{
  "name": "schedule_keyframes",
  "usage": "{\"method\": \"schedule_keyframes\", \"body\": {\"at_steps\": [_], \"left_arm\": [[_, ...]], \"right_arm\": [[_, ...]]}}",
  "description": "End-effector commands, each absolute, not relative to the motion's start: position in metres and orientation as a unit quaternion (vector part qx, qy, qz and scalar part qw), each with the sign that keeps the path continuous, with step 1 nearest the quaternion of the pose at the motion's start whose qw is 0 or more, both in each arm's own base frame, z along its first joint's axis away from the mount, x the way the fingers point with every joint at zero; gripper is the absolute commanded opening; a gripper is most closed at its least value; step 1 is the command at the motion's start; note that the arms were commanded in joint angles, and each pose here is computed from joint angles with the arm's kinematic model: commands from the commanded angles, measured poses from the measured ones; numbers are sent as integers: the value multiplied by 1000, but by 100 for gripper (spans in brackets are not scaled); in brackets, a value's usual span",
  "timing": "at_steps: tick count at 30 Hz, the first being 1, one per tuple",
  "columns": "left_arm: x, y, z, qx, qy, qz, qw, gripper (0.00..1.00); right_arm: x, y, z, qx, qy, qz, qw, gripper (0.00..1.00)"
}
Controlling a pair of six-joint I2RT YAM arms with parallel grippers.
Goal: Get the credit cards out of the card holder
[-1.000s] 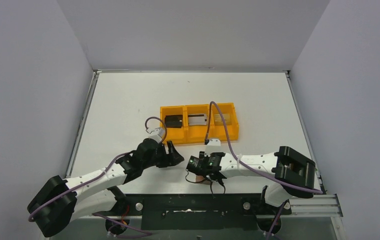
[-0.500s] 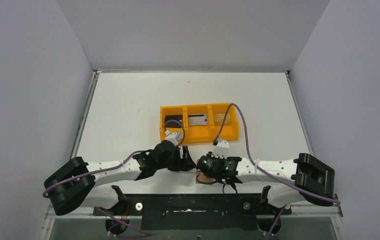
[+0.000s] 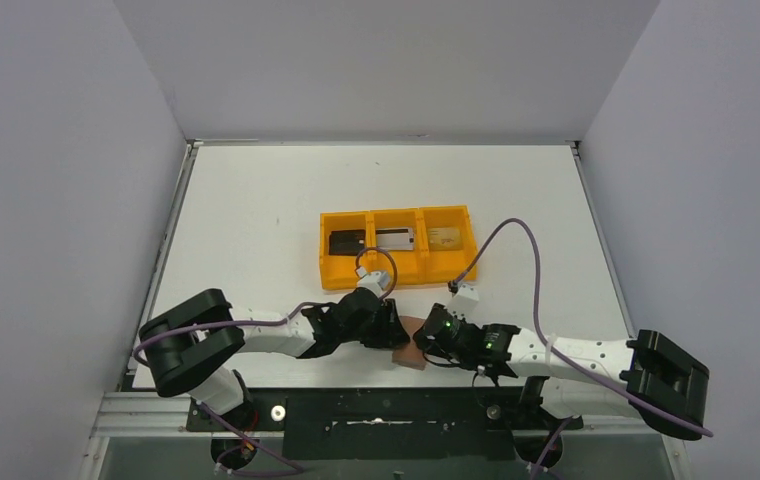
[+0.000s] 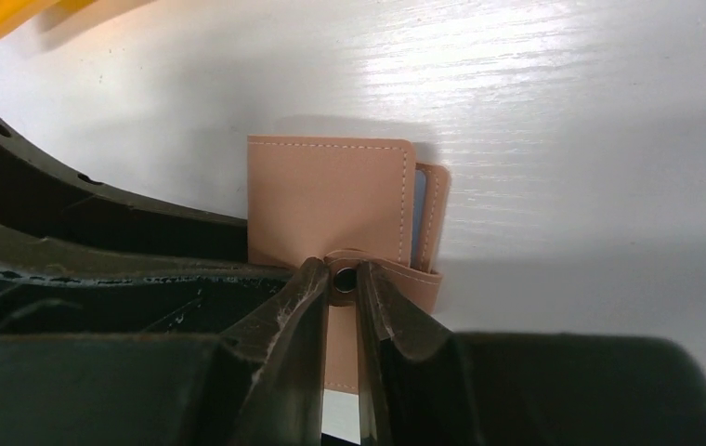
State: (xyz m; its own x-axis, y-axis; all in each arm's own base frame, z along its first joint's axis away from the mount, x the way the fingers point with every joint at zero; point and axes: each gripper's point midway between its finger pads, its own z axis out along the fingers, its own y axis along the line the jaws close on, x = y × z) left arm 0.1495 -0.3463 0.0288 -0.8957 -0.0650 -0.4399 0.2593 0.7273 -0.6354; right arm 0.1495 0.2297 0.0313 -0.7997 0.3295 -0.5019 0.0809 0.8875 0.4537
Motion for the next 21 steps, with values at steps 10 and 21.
{"method": "schedule_keyframes", "body": {"at_steps": [10, 21], "left_arm": [[160, -333, 21, 25, 912, -322, 251, 18], [165, -324, 38, 16, 905, -323, 276, 17]], "right_arm": [[161, 228, 60, 127, 904, 259, 316, 0], [153, 194, 54, 136, 922, 186, 311, 27]]}}
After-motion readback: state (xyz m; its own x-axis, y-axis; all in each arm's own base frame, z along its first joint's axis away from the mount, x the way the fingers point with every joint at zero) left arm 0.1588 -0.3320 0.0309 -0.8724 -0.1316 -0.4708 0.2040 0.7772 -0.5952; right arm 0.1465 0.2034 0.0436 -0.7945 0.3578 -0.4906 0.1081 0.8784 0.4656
